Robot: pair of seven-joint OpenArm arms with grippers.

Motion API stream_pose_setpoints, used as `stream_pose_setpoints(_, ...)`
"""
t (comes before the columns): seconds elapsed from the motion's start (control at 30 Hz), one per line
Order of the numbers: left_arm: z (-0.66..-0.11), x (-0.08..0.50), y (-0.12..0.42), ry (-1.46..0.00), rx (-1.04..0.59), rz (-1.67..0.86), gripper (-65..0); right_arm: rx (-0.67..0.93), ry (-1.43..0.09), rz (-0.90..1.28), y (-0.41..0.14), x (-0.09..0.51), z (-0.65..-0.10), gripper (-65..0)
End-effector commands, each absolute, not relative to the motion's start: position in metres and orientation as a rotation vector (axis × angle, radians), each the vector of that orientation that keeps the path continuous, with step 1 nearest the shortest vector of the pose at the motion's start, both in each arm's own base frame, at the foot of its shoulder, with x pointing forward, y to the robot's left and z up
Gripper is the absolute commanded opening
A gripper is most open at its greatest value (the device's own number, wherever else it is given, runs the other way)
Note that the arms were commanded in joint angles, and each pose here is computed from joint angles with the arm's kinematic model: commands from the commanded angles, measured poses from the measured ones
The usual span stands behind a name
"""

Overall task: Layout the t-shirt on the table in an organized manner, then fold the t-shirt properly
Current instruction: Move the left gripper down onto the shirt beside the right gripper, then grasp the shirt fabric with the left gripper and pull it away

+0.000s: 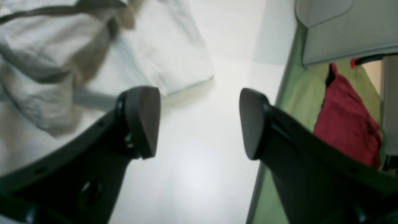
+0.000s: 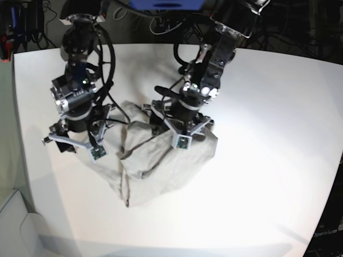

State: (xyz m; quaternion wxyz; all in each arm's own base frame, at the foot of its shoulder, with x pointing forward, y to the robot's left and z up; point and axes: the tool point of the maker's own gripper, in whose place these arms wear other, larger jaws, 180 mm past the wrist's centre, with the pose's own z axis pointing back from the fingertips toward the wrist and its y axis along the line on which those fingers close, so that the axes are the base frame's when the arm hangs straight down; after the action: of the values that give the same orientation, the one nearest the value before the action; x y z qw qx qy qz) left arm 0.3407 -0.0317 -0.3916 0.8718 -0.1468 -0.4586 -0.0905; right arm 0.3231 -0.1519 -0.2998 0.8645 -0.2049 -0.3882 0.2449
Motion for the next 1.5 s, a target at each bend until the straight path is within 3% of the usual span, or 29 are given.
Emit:
stream_pose_setpoints(0.0, -0.378, 0.351, -0.036, -1.007, -0.318, -0.181, -29.4, -0.435, -0.858, 0.523, -0.15, 0.33, -0.288, -24.6)
stream_pose_setpoints(0.23, -0.39, 0.351, -0.048, -0.973, -0.316, -0.235, -45.2, -0.438, -0.871, 0.521, -0.15, 0.334, -0.283, -24.6)
stream_pose_setpoints(0.37, -0.392, 0.351, -0.047, -0.969, -0.311, -0.234, -65.0, -0.439, -0.873, 0.521, -0.15, 0.335, -0.283, -24.6)
stream_pose_setpoints(0.9, -0.313, 0.356, -0.042, -1.165, -0.37, -0.198, -64.5, -0.435, -0.868, 0.522, -0.149, 0.333, -0.285, -24.6)
stream_pose_setpoints(1.2, -0.361, 0.349, -0.041, -1.027, -0.331, -0.208, -63.7, -0.429, -0.87, 0.523, -0.147, 0.333, -0.285, -24.6)
stream_pose_setpoints(1.33, -0.359, 0.351, -0.042, -1.032, -0.333, -0.208, -53.8, -0.429, -0.87, 0.523, -0.147, 0.333, -0.285, -24.6)
stream_pose_setpoints(1.47, -0.359, 0.351, -0.042, -1.032, -0.334, -0.211, -36.1, -0.429, -0.87, 0.524, -0.146, 0.333, -0.285, -24.6)
